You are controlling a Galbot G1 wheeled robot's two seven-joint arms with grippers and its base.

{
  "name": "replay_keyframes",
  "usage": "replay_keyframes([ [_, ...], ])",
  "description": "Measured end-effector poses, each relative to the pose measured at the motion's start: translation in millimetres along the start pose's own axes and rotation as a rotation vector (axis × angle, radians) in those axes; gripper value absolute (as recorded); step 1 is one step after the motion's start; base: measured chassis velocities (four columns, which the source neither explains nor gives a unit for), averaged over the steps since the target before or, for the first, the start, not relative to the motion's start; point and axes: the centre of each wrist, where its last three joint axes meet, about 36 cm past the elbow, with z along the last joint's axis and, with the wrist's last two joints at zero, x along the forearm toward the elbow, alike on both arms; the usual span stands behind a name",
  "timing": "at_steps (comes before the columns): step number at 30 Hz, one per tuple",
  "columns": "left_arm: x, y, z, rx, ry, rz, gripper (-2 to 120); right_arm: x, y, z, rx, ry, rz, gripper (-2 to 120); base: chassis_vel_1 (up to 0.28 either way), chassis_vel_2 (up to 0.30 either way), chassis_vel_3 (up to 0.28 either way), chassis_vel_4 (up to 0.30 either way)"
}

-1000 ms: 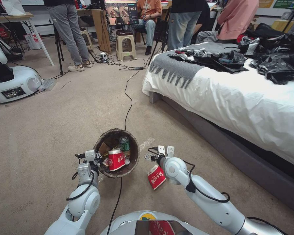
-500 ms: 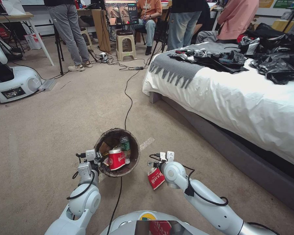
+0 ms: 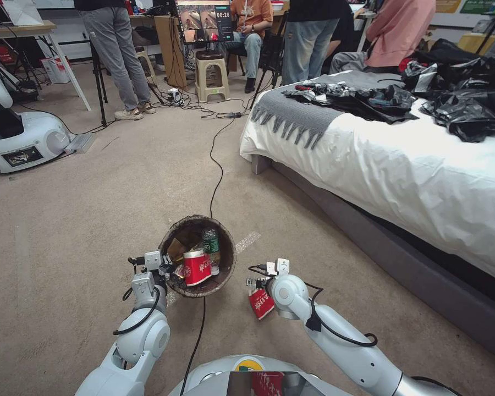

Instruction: Pick up the trash bin, then pick up the garbage from the floor and place it into the trash bin.

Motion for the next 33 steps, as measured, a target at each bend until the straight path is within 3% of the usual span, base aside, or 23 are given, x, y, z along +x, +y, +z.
replay_keyframes([
  [33,-2,-0.9,0.3,-0.002,0.002,0.006,0,-32,17,13,-0.039,0.115,0.028,96,0.0,0.0,0.0,0.0],
])
